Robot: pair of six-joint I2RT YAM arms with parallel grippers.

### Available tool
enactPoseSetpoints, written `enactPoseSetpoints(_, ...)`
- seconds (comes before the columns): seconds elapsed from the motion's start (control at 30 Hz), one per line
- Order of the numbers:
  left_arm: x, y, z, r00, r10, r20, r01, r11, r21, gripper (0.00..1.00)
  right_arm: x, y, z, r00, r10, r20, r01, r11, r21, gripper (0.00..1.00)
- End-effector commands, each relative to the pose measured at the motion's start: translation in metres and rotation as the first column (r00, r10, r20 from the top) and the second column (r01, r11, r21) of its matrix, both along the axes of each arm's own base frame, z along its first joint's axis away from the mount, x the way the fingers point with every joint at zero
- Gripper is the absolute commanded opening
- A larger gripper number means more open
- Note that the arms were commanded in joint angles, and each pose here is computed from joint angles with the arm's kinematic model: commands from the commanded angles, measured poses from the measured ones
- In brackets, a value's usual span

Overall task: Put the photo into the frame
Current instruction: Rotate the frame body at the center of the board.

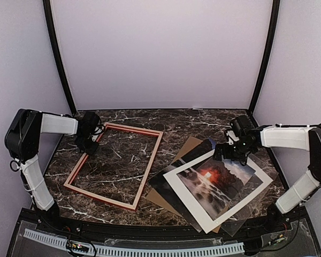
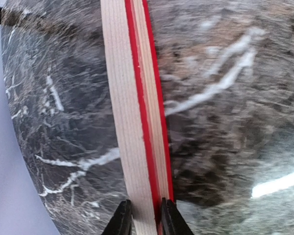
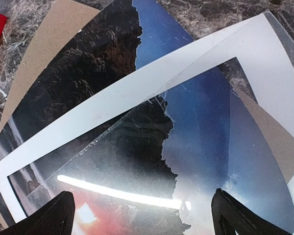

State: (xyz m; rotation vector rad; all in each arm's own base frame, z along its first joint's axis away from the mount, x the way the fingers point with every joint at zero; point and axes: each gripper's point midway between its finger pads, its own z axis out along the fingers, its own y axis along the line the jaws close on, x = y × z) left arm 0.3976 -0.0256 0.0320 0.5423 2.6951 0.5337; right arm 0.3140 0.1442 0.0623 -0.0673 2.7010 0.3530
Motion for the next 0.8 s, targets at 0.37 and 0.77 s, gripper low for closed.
enactPoseSetpoints(0.37, -0.037, -0.006, 0.037, 0.98, 0.197, -0.003, -0.196, 0.974, -0.115, 0.77, 0.005, 0.041, -0.051, 0.983, 0.143, -0.118, -0.145, 0.989, -0.012, 0.94)
enactPoseSetpoints(0.77, -0.03, -0.172, 0.126, 0.983, 0.008, 0.182, 0.114, 0.752, -0.649, 0.93, 0.044, 0.101, -0.017, 0.953, 0.302, -0.037, -0.303, 0.951, -0.061, 0.91)
